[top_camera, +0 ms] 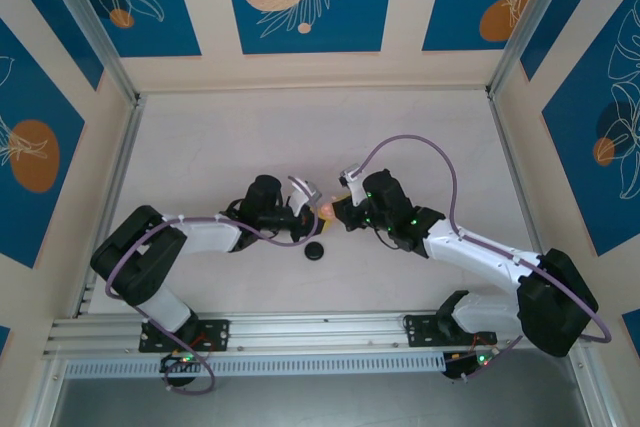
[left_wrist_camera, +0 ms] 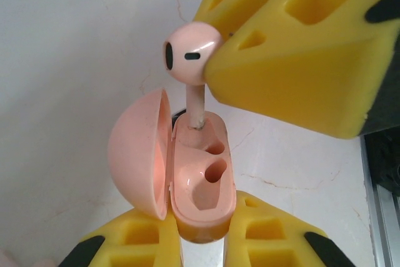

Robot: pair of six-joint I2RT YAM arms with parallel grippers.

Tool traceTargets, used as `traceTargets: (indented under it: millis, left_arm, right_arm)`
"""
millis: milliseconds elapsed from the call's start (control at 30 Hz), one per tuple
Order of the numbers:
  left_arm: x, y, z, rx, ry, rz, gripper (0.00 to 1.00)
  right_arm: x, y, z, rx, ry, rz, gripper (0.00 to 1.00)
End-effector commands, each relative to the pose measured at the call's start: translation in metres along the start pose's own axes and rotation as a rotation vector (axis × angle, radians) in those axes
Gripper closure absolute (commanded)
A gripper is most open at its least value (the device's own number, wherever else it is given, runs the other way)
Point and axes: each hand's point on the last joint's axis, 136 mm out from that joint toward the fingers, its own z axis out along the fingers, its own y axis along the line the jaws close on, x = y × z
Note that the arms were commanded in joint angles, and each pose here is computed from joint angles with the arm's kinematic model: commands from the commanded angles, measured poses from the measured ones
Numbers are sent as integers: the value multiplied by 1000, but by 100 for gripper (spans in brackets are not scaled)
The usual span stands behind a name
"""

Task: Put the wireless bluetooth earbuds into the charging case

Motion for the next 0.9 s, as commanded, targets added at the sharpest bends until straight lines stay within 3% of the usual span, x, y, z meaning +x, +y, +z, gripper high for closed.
traceTargets:
  millis: [0, 867]
  left_arm:
    - [-23, -10, -2, 40, -56, 30, 92]
    - [-42, -16, -4, 62, -112, 25, 92]
  right_arm:
    - [-8, 4, -6, -28, -38, -52, 85]
    - [5, -1, -10, -13, -16, -121, 85]
